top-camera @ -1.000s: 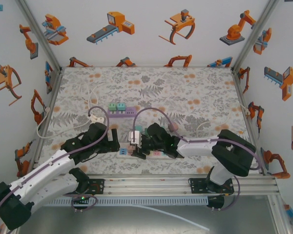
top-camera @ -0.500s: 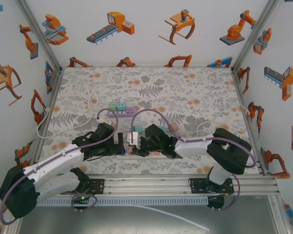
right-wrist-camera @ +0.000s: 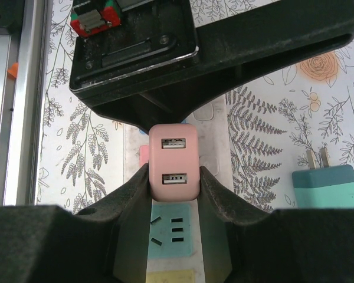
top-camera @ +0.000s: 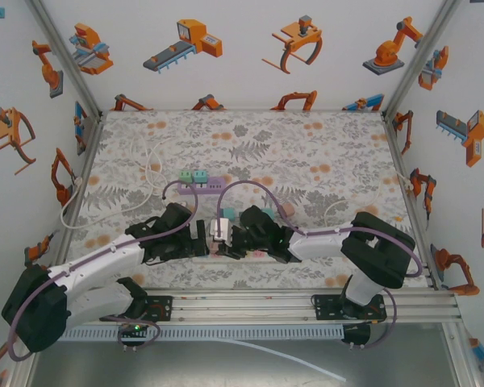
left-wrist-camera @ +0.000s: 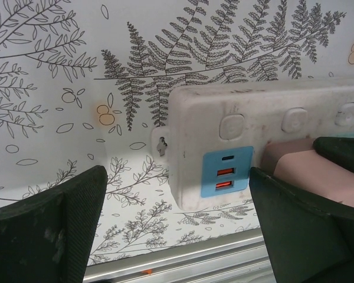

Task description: Pull the plug off the socket

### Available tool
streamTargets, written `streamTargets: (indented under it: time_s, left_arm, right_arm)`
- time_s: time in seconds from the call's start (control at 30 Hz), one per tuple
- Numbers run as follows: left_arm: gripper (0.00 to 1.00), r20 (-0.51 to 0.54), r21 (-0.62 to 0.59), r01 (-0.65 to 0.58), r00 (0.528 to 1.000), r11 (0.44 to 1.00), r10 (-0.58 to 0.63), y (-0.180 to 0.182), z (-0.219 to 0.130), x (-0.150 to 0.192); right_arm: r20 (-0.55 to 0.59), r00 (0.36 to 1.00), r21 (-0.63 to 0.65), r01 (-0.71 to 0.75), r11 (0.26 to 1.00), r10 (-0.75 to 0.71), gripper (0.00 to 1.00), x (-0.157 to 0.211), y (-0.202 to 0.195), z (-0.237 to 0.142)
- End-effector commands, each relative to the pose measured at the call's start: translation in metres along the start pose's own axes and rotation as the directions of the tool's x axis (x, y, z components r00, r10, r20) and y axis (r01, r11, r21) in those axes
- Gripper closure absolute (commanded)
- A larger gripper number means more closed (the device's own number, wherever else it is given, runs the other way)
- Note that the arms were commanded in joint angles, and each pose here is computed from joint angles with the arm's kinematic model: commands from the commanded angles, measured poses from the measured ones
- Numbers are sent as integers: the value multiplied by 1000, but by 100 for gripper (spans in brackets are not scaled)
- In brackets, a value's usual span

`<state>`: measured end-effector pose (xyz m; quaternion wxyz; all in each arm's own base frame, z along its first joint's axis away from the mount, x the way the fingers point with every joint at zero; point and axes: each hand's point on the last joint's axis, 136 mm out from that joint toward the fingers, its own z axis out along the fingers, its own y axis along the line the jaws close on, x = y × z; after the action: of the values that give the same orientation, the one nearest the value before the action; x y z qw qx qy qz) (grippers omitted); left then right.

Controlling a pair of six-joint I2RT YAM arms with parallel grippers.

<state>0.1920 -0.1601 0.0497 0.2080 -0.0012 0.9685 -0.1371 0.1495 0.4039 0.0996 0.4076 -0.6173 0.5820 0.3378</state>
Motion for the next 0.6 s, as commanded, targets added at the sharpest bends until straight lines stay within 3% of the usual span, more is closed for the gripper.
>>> streamTargets:
  time_s: [0.0, 0.57]
  left_arm:
    - [3, -54, -95, 0, 998, 995, -6, 22, 6, 16]
    - [3, -58, -135, 10, 998, 991, -18, 32, 8, 21]
  right_arm:
    - [126, 991, 0, 38, 999, -37, 74, -33, 0, -5]
    - [226, 972, 17, 61, 998, -63, 77, -52, 3, -18]
